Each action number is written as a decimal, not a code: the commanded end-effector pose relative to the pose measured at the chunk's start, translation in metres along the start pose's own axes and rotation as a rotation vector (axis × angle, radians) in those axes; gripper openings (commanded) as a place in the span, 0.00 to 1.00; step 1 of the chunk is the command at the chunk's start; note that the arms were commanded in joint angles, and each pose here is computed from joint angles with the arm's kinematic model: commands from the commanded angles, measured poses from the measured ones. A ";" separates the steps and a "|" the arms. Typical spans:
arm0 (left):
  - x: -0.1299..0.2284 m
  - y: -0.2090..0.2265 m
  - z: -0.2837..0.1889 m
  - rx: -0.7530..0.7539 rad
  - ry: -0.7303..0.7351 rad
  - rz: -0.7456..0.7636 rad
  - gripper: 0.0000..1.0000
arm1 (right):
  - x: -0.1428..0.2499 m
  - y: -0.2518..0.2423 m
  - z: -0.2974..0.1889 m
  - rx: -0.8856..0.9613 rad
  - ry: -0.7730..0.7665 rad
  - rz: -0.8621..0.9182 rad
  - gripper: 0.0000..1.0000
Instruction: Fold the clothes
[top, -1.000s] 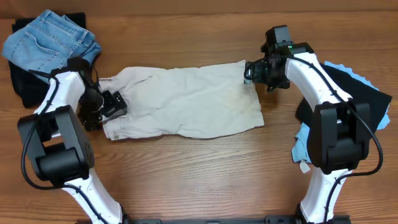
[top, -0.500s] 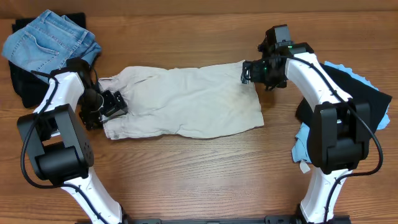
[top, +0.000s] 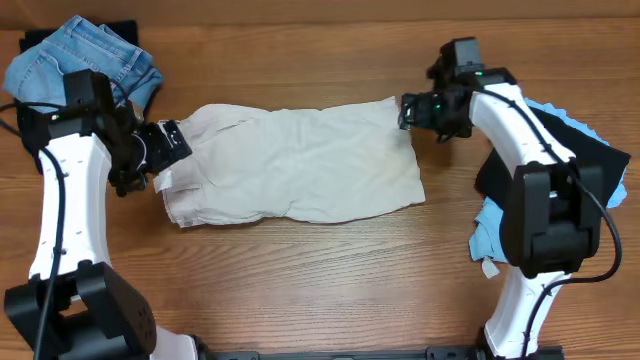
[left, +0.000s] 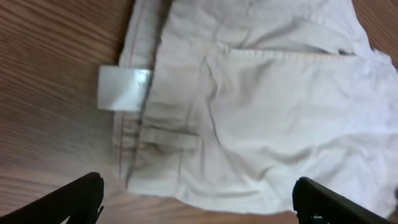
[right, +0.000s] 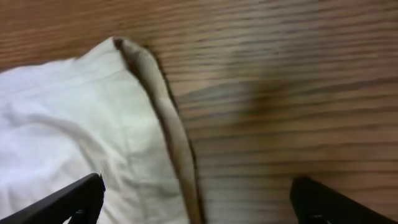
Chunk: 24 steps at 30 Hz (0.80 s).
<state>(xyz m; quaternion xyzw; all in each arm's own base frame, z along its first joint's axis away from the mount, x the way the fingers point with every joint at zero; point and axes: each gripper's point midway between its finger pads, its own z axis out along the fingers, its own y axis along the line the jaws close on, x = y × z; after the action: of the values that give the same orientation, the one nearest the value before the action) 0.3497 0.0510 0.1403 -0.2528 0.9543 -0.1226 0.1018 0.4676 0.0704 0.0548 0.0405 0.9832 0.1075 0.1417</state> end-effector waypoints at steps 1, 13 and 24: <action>0.009 -0.011 -0.003 0.058 0.030 0.020 1.00 | -0.001 -0.001 -0.003 -0.098 0.009 -0.007 1.00; 0.015 -0.009 -0.003 0.050 0.055 0.024 1.00 | 0.037 0.011 0.012 -0.239 0.116 -0.027 1.00; 0.016 -0.009 -0.004 0.049 0.059 0.023 1.00 | 0.056 0.031 0.038 -0.414 0.185 0.003 1.00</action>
<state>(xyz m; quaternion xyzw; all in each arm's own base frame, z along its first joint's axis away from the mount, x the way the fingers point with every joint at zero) 0.3388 0.0394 0.1400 -0.2524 0.9534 -0.1476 0.0739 0.4333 0.1052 0.0252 0.0019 0.9575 0.2774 0.0793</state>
